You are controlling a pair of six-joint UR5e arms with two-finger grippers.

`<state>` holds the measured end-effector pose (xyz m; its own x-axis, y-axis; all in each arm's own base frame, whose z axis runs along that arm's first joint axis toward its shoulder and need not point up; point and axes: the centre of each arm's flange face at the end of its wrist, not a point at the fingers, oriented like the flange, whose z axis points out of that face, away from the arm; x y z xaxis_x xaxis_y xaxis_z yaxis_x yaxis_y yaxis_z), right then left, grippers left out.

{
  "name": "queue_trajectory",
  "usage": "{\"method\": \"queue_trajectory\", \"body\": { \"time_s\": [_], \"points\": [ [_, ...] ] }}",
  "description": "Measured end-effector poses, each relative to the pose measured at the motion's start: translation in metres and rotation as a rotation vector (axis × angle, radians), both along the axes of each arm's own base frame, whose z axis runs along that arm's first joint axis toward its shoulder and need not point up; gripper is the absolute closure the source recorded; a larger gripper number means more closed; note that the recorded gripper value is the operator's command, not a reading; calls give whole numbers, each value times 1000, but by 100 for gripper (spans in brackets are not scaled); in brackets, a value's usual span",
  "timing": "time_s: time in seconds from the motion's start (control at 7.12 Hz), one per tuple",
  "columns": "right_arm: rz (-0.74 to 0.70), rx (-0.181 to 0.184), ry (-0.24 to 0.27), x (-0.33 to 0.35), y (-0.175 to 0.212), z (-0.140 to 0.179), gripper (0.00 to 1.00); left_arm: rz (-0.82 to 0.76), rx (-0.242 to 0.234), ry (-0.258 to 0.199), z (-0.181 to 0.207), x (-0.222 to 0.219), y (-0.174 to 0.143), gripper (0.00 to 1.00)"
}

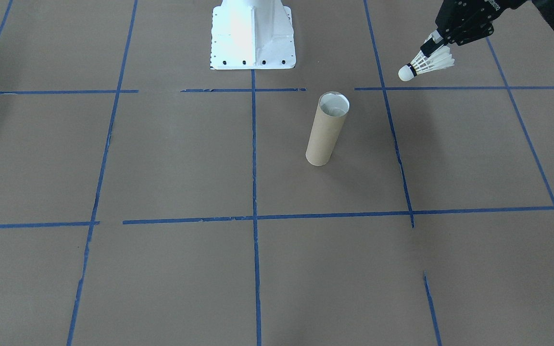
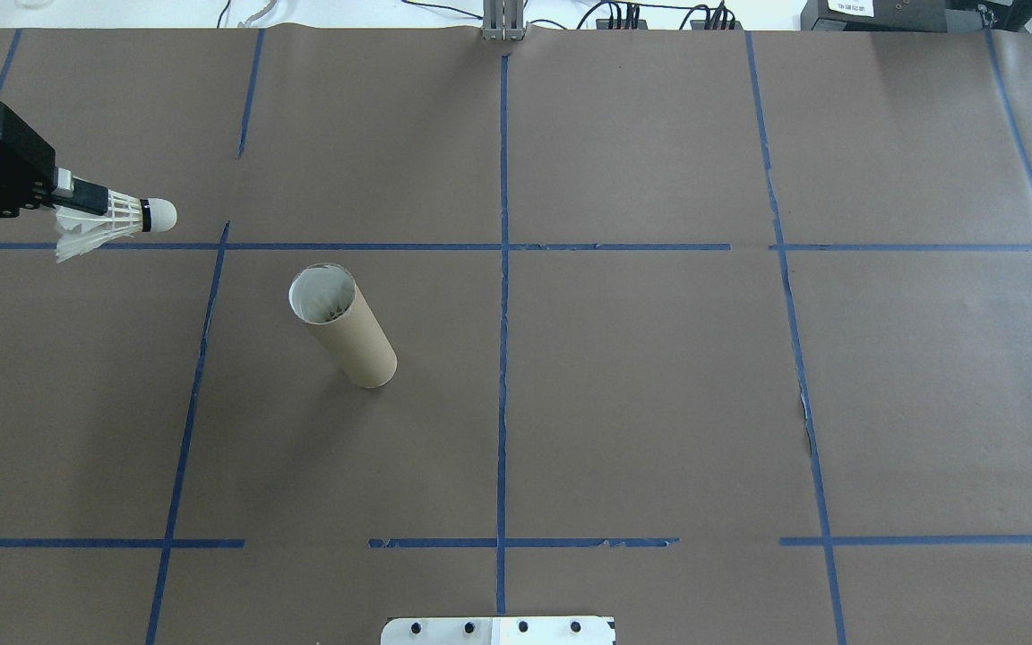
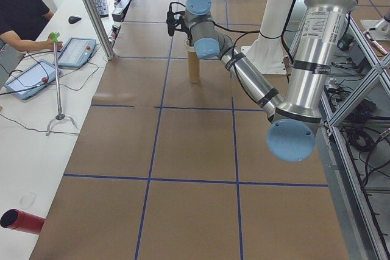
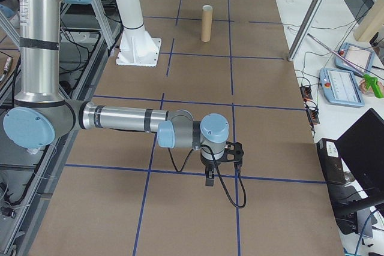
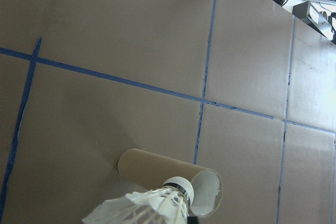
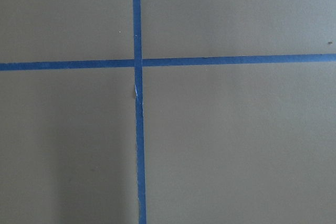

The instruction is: Collect badminton balls into bucket

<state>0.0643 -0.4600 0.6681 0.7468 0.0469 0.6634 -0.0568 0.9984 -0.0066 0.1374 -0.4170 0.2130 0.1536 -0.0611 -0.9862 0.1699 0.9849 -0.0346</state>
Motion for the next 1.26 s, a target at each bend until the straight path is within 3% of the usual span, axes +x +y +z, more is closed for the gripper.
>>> {"method": "queue_trajectory", "body": {
  "time_s": [0.42, 0.56, 0.98, 1.26],
  "points": [
    [0, 0, 0, 0, 0, 0, 0, 12, 5, -15, -44, 21, -9, 100],
    [0, 0, 0, 0, 0, 0, 0, -3, 8, -44, -62, 39, -12, 100],
    [0, 0, 0, 0, 0, 0, 0, -44, 63, -230, -124, 66, -15, 100],
    [0, 0, 0, 0, 0, 0, 0, -30, 70, -398, -151, 107, -2, 100]
  ]
}}
